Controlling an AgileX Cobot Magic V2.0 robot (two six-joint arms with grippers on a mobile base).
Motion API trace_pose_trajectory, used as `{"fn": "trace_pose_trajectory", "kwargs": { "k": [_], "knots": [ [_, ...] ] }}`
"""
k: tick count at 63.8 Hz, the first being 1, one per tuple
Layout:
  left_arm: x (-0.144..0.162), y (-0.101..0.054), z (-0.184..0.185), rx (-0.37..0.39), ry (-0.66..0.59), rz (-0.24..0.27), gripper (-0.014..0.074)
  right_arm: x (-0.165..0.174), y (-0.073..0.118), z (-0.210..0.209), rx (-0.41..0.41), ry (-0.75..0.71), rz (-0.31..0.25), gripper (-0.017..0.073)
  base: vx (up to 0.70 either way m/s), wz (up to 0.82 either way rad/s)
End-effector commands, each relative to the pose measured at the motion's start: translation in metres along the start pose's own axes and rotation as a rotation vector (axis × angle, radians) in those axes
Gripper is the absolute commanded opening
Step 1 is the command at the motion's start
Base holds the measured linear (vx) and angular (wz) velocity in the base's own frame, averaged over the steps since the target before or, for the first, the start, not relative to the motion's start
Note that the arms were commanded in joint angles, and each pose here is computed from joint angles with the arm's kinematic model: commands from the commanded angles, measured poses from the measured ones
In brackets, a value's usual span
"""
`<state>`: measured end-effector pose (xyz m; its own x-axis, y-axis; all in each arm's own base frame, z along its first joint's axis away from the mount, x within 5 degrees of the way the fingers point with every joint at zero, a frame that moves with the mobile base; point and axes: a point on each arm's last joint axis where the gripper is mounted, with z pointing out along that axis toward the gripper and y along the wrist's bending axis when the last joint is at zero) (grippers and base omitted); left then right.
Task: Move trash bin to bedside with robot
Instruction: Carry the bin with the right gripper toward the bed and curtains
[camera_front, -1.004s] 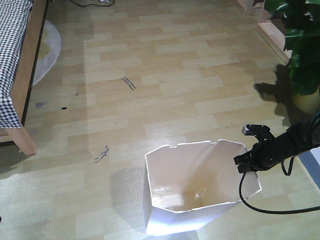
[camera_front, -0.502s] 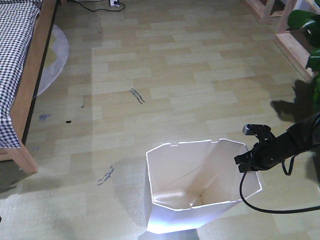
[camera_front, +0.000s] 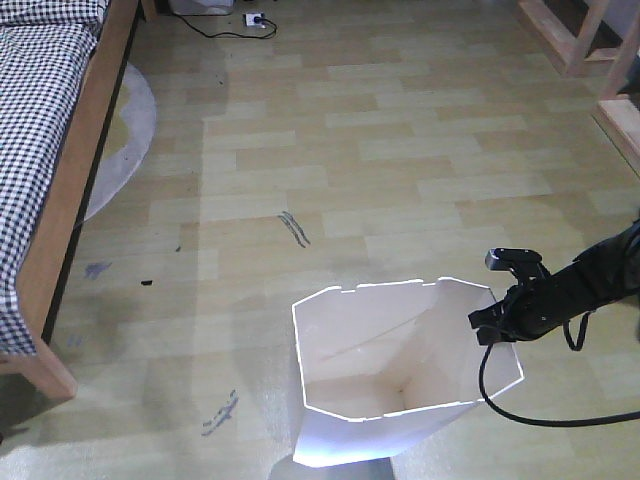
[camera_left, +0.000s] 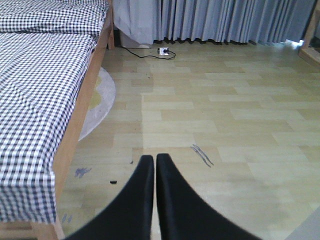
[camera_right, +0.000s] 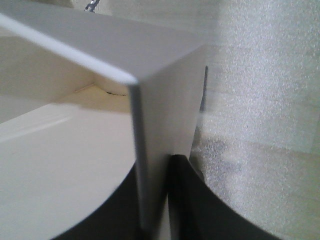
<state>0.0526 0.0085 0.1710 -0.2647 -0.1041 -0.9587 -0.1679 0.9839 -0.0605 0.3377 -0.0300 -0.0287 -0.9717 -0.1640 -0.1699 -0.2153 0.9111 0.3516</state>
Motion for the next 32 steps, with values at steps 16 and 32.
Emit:
{"fn": "trace_pose_trajectory", "kwargs": {
  "k": [16,32],
  "knots": [
    [-0.0054,-0.0008,-0.0008,0.011,-0.076,-0.006,-0.0006,-0.0174,0.0172,-0.0269,-0.127,-0.066,0.022,-0.0005,0.40,0.09],
    [-0.0054,-0.0008,-0.0008,0.011,-0.076,-0.006,-0.0006,-0.0174,0.0172,-0.0269,-0.127,-0.066,0.022,-0.0005,0.38,0.09]
  ]
}}
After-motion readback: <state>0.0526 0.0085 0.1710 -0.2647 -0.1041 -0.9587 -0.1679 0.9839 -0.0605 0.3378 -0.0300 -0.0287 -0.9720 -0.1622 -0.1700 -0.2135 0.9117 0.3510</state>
